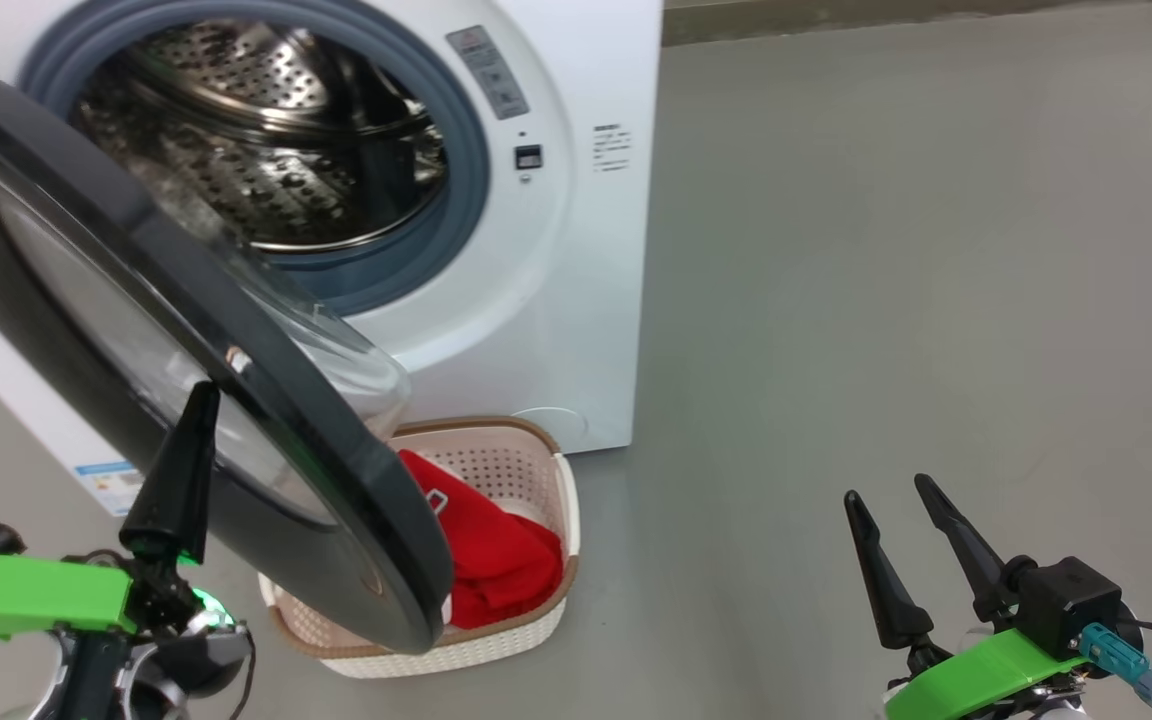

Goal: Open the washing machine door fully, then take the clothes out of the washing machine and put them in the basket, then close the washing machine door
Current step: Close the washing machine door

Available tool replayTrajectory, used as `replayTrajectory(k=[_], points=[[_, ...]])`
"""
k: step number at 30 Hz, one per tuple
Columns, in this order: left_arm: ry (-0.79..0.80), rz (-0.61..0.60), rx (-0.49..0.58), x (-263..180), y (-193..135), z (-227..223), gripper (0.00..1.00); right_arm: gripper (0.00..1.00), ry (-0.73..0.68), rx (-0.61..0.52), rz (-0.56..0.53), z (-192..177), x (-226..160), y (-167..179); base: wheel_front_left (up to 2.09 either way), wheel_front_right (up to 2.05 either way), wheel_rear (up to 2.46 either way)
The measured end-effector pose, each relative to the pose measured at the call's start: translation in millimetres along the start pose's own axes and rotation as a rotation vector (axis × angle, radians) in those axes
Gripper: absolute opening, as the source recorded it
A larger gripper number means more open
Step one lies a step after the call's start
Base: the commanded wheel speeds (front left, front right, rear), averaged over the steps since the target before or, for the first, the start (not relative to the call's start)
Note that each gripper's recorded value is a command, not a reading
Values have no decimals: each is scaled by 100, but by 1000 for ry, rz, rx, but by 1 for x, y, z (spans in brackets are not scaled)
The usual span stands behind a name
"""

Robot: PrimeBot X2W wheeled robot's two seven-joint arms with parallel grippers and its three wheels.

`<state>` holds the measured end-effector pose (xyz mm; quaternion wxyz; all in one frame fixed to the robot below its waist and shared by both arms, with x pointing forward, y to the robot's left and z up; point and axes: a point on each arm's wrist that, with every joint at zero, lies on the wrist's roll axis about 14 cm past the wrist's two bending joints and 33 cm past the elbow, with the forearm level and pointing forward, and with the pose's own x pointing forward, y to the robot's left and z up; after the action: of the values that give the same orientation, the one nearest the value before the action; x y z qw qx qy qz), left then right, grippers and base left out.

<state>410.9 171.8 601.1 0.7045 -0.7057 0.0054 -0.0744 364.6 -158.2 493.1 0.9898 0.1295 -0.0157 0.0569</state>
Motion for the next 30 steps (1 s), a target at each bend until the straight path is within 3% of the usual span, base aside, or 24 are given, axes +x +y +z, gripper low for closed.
replayTrajectory(k=[13,30], points=[[-3,-4,-43,40,1,-23,0,100,2,-10,-70,1,-14,-22,0,0,0],[-19,-24,-59,108,3,-38,0,100,36,-27,-94,-8,2,-37,0,0,0]])
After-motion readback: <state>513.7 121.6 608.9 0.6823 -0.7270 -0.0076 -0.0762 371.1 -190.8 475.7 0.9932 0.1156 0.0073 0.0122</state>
